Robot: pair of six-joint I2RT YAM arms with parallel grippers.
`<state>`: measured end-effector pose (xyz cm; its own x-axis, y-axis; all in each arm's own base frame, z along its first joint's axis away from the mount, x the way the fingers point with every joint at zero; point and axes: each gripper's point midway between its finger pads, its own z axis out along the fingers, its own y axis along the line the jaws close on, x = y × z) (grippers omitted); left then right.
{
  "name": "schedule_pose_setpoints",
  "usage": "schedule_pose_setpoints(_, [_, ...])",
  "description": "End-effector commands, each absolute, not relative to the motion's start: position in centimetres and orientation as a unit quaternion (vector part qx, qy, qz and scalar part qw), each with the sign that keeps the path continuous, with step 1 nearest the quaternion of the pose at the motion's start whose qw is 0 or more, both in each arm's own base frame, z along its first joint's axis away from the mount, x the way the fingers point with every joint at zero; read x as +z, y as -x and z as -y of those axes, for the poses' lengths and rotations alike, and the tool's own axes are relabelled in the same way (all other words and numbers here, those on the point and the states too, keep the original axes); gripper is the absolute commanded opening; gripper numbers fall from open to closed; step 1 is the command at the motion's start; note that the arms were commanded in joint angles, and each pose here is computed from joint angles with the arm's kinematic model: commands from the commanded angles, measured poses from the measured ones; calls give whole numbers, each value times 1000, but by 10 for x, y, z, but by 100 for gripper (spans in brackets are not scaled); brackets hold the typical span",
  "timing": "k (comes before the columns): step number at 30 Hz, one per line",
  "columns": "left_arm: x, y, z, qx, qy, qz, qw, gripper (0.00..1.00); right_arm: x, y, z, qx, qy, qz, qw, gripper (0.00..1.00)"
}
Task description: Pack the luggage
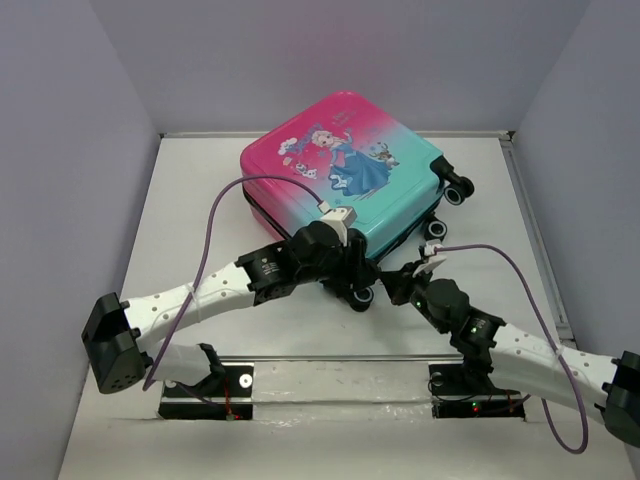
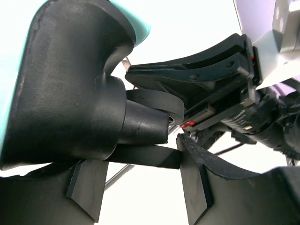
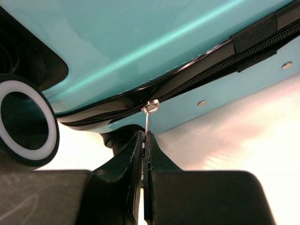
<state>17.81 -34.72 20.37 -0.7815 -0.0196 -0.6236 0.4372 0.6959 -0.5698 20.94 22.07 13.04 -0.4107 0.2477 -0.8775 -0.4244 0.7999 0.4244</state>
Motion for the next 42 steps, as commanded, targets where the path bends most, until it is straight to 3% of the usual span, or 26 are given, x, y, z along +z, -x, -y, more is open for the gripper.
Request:
schedule_pose_setpoints(1, [361,-294,320,-413,7,-703,579,50,89,-105,-250,407,185,-824,349,7])
schedule_pose_setpoints(5, [347,-283,334,-451,-2,-704,549,50,120,-95,-290,500,222,-762,346,7])
schedule_pose_setpoints(6, [345,-282,338,-456,-7,-703,546,50,99,-88,-292,483,237,-781,318,7])
schedule_pose_setpoints(7, [340,-281,343,-460,-5,-706,538,50,128,-90,-317,515,245,-748,341,7])
schedule_pose_setpoints(8, [335,-282,351,-462,-10,-710,532,50,104,-68,-339,499,288,-758,305,7])
schedule_pose_setpoints(11, [336,-286,350,-452,-9,-714,535,50,110,-57,-379,485,312,-757,308,7])
schedule_pose_setpoints(15, [352,-280,297,-399,14,-713,576,50,89,-93,-318,444,218,-794,353,7])
schedule_pose_setpoints(19, [327,-264,262,-358,28,-743,564,65,93,-107,-287,420,176,-804,382,7])
schedule_pose_setpoints(29, [266,-238,264,-365,13,-787,497,93,109,-154,-254,367,94,-811,446,7])
schedule_pose_setpoints(37, [246,-239,266,-330,-11,-815,476,99,143,-205,-255,322,98,-797,502,43])
schedule_pose_setpoints(42, [239,-234,281,-352,-7,-816,459,99,150,-221,-255,333,94,-791,505,57])
